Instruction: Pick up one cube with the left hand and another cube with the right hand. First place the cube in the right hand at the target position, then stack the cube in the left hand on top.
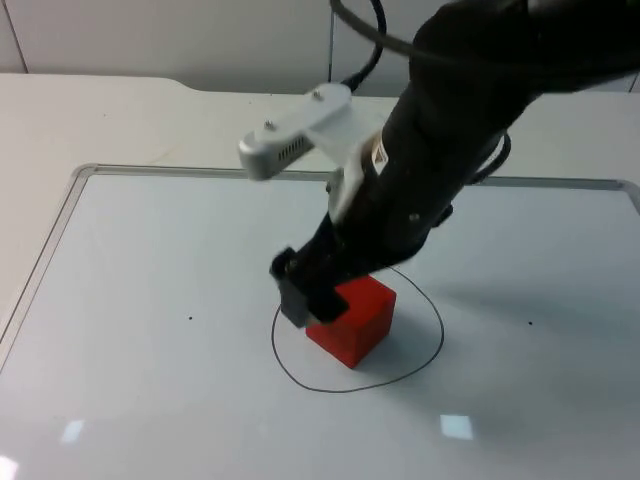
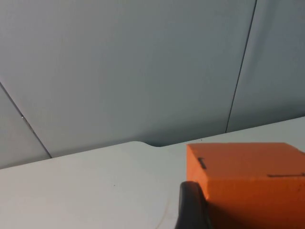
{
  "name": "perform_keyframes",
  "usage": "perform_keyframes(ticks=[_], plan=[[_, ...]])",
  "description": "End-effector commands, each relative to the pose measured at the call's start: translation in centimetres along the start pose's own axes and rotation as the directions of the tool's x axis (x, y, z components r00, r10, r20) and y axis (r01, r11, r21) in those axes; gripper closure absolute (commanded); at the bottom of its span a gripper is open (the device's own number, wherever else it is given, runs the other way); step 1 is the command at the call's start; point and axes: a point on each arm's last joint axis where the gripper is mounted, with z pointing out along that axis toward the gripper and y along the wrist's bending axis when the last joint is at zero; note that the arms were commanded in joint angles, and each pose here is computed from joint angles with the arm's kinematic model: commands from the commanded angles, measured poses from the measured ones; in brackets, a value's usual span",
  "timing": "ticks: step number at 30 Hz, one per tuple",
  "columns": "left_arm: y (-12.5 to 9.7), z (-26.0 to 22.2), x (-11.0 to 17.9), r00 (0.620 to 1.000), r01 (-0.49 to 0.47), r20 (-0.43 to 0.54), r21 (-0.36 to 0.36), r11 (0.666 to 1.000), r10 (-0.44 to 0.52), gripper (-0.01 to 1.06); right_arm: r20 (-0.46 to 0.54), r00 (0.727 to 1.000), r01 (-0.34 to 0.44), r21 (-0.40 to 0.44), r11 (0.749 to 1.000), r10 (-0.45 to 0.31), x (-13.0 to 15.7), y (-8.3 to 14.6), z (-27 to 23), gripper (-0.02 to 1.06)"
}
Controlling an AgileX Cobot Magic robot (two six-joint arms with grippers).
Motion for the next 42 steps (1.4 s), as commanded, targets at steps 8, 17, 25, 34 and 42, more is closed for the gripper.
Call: perform_keyframes(ticks=[8, 17, 25, 34, 42], plan=[[-0.3, -0.2, -0.2, 1.0, 0.002, 0.021, 0.019, 1.0, -0.003, 1.05, 0.366, 0.918, -0.2, 0.09, 0.976, 0.155, -5.3, -7.2, -11.4, -0.01], [-0.3, -0.2, -0.2, 1.0, 0.002, 0.021, 0.019, 1.0, -0.003, 1.05, 0.54, 0.808, -0.377, 0.165, 0.912, 0.236, -4.3, -13.7, -22.7, -0.01], [-0.3, -0.2, -0.2, 1.0, 0.002, 0.025, 0.02, 1.0, -0.003, 1.05, 0.66, 0.705, -0.568, 0.306, 0.764, 0.259, 3.3, -17.5, -34.2, -0.01], [-0.6, -0.1, 0.0, 1.0, -0.006, 0.005, 0.058, 0.998, 0.005, 1.05, 0.716, 0.646, -0.695, 0.409, 0.591, 0.265, 9.6, -17.1, -41.0, -0.01], [-2.8, 2.0, 3.1, 0.988, -0.073, -0.122, 0.13, 0.989, 0.089, 1.05, 0.713, 0.647, -0.696, 0.41, 0.589, 0.268, 9.8, -16.8, -41.3, -0.01]])
